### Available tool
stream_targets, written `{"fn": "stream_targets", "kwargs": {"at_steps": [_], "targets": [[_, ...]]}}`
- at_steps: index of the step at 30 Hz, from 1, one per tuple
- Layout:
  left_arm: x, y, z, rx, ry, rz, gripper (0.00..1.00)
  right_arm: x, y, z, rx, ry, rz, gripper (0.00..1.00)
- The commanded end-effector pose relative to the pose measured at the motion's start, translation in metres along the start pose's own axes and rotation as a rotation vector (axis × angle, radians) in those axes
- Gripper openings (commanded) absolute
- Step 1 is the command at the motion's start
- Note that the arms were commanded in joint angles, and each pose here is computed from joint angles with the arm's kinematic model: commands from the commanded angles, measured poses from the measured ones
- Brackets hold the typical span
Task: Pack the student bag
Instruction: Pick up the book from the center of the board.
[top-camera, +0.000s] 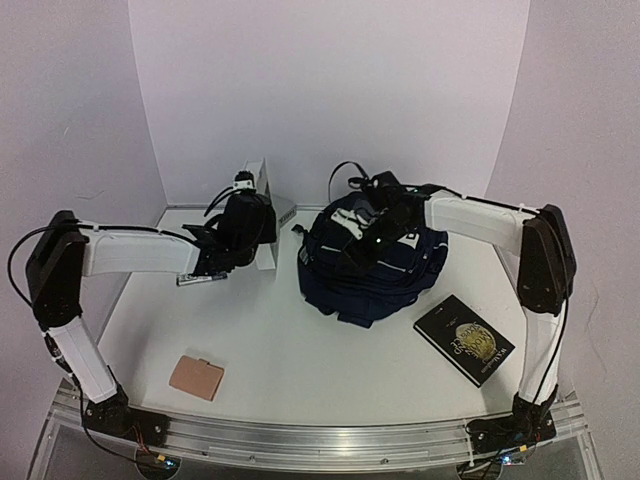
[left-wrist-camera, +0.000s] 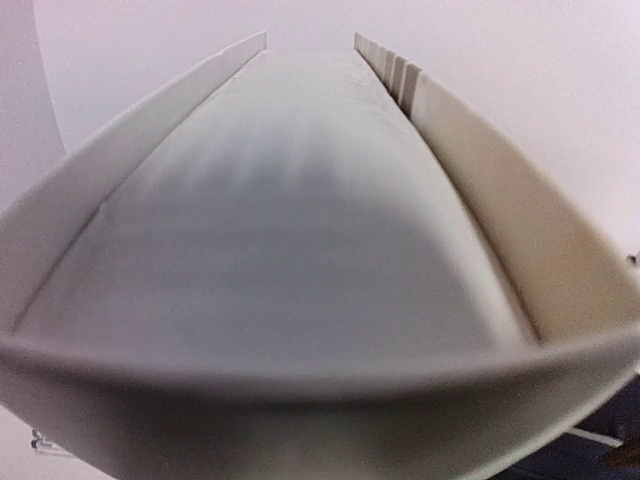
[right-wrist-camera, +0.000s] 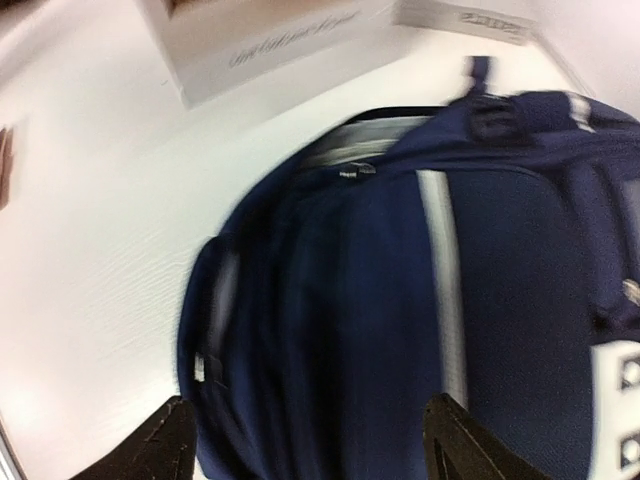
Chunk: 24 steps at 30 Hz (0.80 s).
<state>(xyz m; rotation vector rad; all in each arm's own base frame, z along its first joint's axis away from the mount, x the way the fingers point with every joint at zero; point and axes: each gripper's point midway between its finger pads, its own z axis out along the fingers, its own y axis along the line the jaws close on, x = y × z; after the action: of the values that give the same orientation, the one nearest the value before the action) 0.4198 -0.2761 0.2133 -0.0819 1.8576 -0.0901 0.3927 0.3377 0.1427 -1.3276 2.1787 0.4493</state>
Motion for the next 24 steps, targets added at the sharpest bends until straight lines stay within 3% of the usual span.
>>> {"fn": "stream_targets", "kwargs": {"at_steps": [1,4,9,14,19,21,23,24], "targets": [[-0.024,0.023,-0.024,-0.016,0.058,-0.209,0.05,0.017,-0.007,0.028,0.052,0.09,-0.075,0.69],[-0.02,0.029,-0.032,-0.009,0.095,-0.257,0.04,0.029,-0.004,0.037,0.027,0.128,-0.087,0.63],[-0.01,0.049,-0.045,-0.049,0.121,-0.352,0.05,0.052,0.0,0.052,-0.002,0.203,-0.104,0.64],[-0.007,0.061,-0.054,-0.061,0.135,-0.407,0.05,0.06,-0.007,0.059,0.026,0.247,-0.115,0.57],[-0.001,0.078,-0.063,-0.083,0.156,-0.479,0.06,0.064,0.008,0.053,-0.027,0.289,-0.163,0.65],[-0.001,0.083,-0.066,-0.088,0.152,-0.493,0.06,0.07,0.01,0.055,-0.021,0.314,-0.184,0.54],[-0.001,0.086,-0.068,-0.091,0.153,-0.499,0.06,0.076,0.005,0.061,0.002,0.342,-0.187,0.35],[-0.001,0.085,-0.069,-0.085,0.158,-0.5,0.06,0.072,-0.001,0.061,0.03,0.344,-0.177,0.19]]}}
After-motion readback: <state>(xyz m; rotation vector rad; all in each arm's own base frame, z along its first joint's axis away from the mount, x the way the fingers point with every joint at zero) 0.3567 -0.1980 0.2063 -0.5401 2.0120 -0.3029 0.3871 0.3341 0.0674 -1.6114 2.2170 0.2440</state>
